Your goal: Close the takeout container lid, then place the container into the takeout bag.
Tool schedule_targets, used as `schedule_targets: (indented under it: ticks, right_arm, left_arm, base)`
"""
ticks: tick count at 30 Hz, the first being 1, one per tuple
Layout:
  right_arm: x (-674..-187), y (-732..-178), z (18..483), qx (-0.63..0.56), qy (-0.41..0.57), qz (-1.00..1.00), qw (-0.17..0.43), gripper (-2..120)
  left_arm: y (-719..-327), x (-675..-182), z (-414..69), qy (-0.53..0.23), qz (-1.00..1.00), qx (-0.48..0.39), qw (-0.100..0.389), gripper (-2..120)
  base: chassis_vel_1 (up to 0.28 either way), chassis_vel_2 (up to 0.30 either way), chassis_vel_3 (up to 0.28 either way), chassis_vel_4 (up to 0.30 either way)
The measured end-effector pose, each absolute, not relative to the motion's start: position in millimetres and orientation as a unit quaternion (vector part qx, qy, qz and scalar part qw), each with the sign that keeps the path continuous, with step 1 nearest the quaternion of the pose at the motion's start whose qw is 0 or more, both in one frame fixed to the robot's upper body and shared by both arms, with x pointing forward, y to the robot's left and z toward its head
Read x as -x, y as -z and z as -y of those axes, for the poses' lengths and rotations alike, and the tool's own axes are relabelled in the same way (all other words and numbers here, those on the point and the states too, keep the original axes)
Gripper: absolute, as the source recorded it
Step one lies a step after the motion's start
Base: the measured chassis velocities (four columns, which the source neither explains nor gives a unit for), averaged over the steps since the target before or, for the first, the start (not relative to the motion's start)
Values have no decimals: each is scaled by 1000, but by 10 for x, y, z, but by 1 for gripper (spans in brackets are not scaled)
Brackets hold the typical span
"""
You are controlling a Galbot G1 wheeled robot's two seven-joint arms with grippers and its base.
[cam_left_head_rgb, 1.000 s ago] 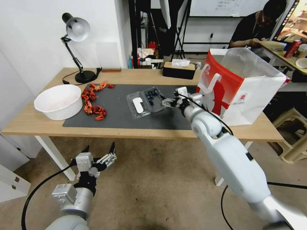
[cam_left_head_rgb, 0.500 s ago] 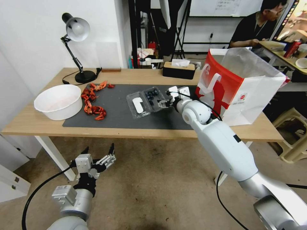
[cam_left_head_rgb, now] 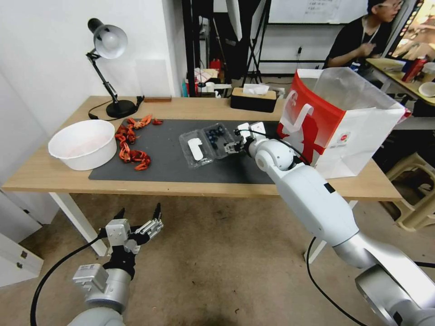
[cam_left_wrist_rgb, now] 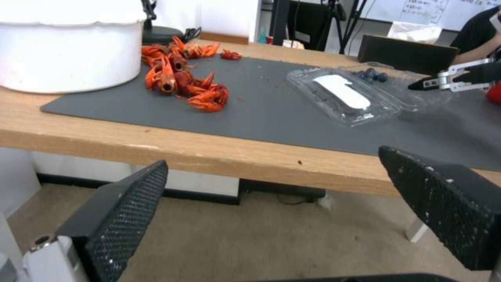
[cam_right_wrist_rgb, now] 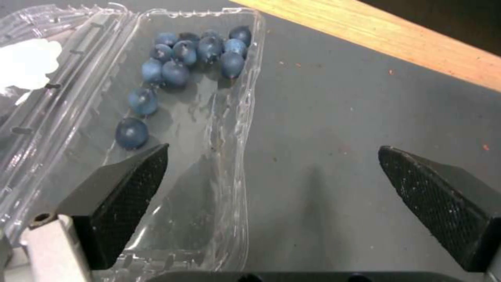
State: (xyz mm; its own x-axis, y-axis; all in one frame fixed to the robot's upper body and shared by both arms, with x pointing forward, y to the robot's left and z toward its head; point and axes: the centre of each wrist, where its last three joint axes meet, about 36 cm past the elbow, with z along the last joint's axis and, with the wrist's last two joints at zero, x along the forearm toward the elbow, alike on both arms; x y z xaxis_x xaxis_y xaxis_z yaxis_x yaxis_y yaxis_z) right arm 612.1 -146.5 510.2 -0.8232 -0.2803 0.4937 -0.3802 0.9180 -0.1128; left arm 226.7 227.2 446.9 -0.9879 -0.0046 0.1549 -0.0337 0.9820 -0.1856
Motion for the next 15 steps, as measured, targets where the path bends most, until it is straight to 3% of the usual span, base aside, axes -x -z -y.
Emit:
schedule_targets:
  ticks: [15]
  right_arm:
    - [-6150, -5044, 1539, -154, -97, 949, 257, 100]
  left_arm:
    - [-4441, -2260, -2264, -95, 993, -11, 74, 100]
  base:
    - [0, 0, 0, 0]
